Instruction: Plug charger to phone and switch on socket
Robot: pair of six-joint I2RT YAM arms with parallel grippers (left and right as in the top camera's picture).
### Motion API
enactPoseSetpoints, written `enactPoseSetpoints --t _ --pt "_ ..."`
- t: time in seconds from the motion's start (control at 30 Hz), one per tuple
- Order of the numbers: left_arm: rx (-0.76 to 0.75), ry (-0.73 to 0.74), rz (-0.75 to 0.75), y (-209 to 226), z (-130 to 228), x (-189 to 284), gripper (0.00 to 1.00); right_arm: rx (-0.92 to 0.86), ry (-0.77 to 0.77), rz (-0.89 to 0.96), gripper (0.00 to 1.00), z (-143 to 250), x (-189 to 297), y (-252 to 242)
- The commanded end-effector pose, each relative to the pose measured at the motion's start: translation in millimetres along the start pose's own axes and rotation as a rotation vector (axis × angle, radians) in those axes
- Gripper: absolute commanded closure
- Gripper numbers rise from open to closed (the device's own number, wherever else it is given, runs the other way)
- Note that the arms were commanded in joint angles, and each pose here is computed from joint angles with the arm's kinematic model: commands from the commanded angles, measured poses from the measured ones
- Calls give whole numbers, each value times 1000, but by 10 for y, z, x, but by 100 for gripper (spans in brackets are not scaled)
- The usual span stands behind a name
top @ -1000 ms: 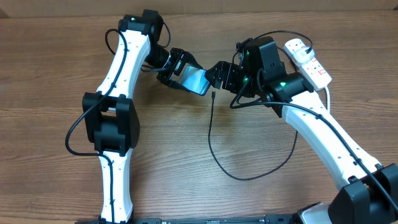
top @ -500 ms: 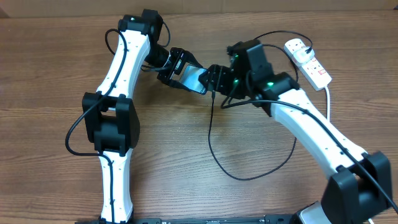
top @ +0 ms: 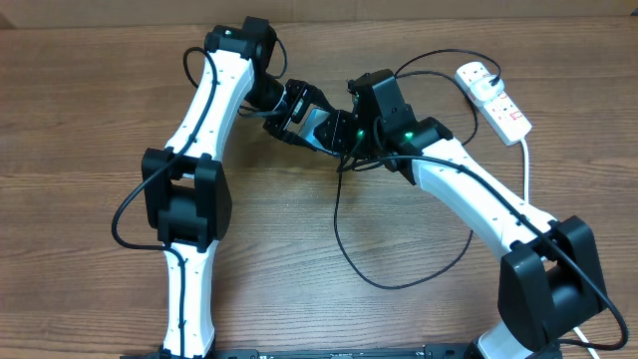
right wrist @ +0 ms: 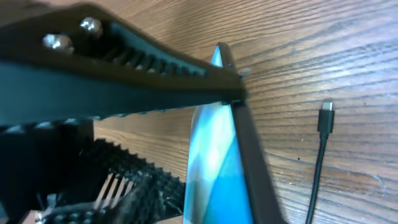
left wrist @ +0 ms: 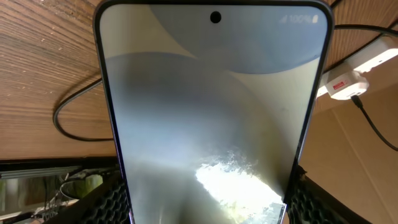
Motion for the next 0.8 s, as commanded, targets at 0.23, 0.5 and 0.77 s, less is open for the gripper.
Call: enactPoseSetpoints --t 0.23,0.5,0.77 --pt "-22 32 35 -97 97 24 96 6 -30 -10 82 -71 20 65" --pt "-23 33 35 -97 99 24 96 6 -30 -10 96 -71 20 65" --pt "-130 30 39 -97 91 33 96 -13 -56 -4 96 -190 62 -8"
Point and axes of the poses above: each gripper's point midway between its finger pads, its own x axis back along the fingers, its own y axis along the line the jaws close on, z = x × y, the point moved 3 cm from there along x, back along the fingers, and after that the axes turned 7 degrees about -x, right-handed, at the moved point
